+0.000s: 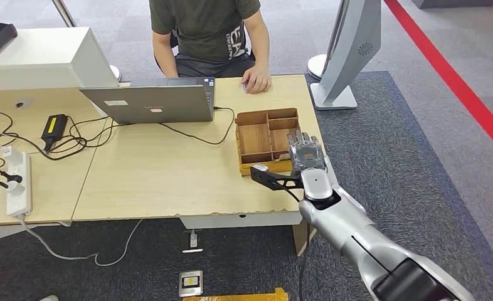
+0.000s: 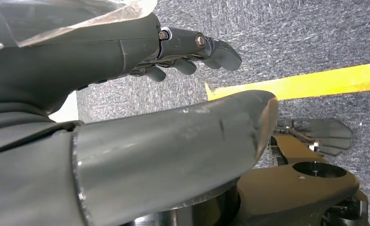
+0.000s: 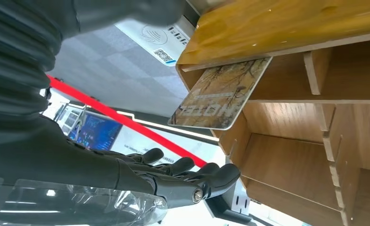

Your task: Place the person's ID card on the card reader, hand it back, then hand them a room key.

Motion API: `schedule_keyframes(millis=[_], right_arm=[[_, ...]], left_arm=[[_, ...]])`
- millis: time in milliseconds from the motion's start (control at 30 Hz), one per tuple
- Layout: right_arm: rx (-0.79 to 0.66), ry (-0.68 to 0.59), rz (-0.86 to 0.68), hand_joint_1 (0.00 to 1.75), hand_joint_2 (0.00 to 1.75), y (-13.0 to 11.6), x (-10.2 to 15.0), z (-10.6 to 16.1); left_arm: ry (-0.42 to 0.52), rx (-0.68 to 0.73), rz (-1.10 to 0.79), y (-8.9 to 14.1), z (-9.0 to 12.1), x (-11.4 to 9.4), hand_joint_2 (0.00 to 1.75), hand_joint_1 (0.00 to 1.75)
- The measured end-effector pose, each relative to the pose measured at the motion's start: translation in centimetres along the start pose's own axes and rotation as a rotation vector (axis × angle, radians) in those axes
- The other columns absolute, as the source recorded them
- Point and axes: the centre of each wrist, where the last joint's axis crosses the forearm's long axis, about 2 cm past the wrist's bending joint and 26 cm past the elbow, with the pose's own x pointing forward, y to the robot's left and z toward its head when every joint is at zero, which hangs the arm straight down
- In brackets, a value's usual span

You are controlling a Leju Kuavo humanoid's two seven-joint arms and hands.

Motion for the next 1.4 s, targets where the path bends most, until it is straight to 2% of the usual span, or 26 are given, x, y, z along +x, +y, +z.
schedule_keyframes(millis=[433,1133,1267,1400], right_arm=[[-0.012,-0.027,-0.090,1.75,1.75,0.3,-0.2,0.2],[0.006,-0.020,-0.106,1.75,1.75,1.1,-0.3,0.6],[-0.032,-0.021,-0.108,1.75,1.75,0.4,-0.5,0.3],[-0.097,-0.024,-0.118,1.75,1.75,-1.6,-0.8,-0.3]], left_arm=[[0.000,-0.008,-0.007,0.0,0.0,0.0,0.00,0.00],[0.006,-0.027,-0.025,0.1,0.0,0.0,0.00,0.00],[0.003,-0.028,-0.033,0.1,-0.1,0.0,0.00,0.00],[0.000,-0.029,-0.043,0.1,-0.1,0.0,0.00,0.00]])
